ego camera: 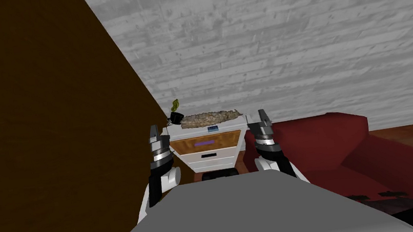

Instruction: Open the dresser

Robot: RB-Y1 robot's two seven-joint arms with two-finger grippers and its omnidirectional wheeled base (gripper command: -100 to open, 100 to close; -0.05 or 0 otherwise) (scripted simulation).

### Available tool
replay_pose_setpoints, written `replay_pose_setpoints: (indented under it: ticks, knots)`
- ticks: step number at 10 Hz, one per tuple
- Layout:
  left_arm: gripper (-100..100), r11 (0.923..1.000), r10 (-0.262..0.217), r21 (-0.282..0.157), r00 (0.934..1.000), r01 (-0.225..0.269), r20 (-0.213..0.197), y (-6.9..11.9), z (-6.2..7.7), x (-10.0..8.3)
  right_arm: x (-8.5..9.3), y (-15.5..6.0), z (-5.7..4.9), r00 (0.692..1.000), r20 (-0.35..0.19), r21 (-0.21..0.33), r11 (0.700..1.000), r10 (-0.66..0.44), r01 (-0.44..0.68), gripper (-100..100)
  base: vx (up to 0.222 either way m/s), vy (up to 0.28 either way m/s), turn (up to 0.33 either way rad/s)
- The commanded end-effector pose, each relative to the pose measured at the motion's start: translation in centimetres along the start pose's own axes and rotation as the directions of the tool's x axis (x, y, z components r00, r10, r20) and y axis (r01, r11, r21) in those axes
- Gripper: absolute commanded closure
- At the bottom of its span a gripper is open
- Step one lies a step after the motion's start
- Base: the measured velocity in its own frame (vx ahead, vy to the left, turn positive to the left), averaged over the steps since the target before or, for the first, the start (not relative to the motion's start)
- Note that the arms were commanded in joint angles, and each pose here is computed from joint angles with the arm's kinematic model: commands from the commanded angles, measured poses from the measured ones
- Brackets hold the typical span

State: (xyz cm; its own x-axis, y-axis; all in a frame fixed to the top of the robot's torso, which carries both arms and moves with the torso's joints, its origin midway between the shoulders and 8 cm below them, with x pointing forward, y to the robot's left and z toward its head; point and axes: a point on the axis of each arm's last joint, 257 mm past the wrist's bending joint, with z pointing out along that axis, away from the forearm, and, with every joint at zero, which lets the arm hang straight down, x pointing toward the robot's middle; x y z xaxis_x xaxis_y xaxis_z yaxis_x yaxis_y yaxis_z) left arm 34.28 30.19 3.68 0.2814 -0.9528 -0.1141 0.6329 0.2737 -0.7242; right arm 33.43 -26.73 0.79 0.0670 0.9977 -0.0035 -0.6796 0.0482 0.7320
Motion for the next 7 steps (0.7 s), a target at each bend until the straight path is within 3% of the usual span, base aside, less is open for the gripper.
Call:
replay_pose_setpoints:
  ticks: [1,3,4,7]
  knots:
    - [0,1.0,0.0,0.0,1.0,0.0,0.0,0.0,0.0,0.0,0.0,0.0,0.0,1.0,0.0,0.0,1.0,0.0,0.0,0,0.0,0.0,0.0]
    - [0,1.0,0.0,0.0,1.0,0.0,0.0,0.0,0.0,0.0,0.0,0.0,0.0,1.0,0.0,0.0,1.0,0.0,0.0,0,0.0,0.0,0.0]
    - [-100,0.9999,0.01,-0.004,0.9995,-0.01,-0.031,0.1,0.0,0.4,0.0,0.3,0.1,1.0,-0.001,-0.009,1.0,0.0,0.0,0,-0.005,-0.002,-0.014]
    - [-100,0.9992,0.029,-0.026,0.995,-0.032,-0.096,0.8,0.0,1.4,0.0,0.3,0.1,1.0,0.0,-0.008,1.0,0.0,0.0,0,-0.015,-0.011,-0.023]
